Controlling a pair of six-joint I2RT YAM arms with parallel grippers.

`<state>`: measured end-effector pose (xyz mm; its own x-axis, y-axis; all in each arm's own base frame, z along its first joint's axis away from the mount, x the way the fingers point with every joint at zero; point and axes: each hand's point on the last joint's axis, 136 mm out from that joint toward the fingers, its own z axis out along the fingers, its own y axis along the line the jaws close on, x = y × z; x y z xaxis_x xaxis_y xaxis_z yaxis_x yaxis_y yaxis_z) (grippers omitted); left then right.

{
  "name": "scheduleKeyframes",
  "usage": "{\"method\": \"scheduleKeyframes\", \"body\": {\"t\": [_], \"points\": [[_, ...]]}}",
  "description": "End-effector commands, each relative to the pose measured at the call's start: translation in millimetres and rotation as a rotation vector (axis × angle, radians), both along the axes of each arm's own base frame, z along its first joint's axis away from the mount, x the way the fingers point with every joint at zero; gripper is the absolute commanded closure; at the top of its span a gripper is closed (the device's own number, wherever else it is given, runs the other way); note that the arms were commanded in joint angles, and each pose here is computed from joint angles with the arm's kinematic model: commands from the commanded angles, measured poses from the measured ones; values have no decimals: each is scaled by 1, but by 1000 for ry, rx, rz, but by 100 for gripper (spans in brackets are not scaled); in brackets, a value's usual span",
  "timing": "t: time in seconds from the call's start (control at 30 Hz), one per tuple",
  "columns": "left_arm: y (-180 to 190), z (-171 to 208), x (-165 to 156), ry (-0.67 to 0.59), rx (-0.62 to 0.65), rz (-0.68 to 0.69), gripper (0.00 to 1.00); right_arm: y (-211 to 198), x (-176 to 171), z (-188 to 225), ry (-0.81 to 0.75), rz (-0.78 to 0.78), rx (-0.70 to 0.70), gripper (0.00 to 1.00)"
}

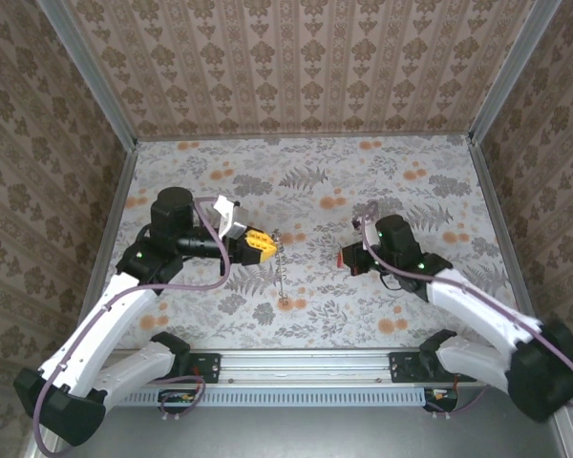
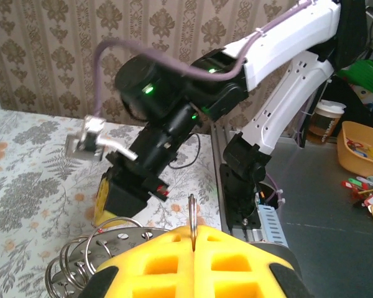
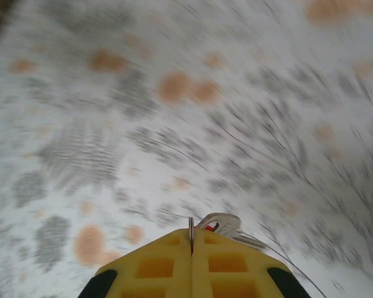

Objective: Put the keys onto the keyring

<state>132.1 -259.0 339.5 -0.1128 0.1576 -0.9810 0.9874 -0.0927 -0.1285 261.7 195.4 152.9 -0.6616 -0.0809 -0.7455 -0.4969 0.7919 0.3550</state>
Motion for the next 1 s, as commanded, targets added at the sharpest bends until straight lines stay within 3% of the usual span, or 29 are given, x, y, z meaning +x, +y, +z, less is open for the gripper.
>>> {"method": "scheduleKeyframes", "body": {"t": [0.0, 0.2, 0.37, 0.97], "points": [[1, 19, -17, -52, -20, -104, 100, 19, -26, 47, -251, 207, 17, 100], [7, 37, -24, -26, -48, -213, 100, 49, -63, 113, -391, 474, 176, 100], [14, 51, -22, -12, -97, -258, 100, 66, -82, 141, -485, 647, 170, 100], [7, 39, -10, 37, -74, -267, 100, 91, -84, 199, -638, 777, 331, 100]]}}
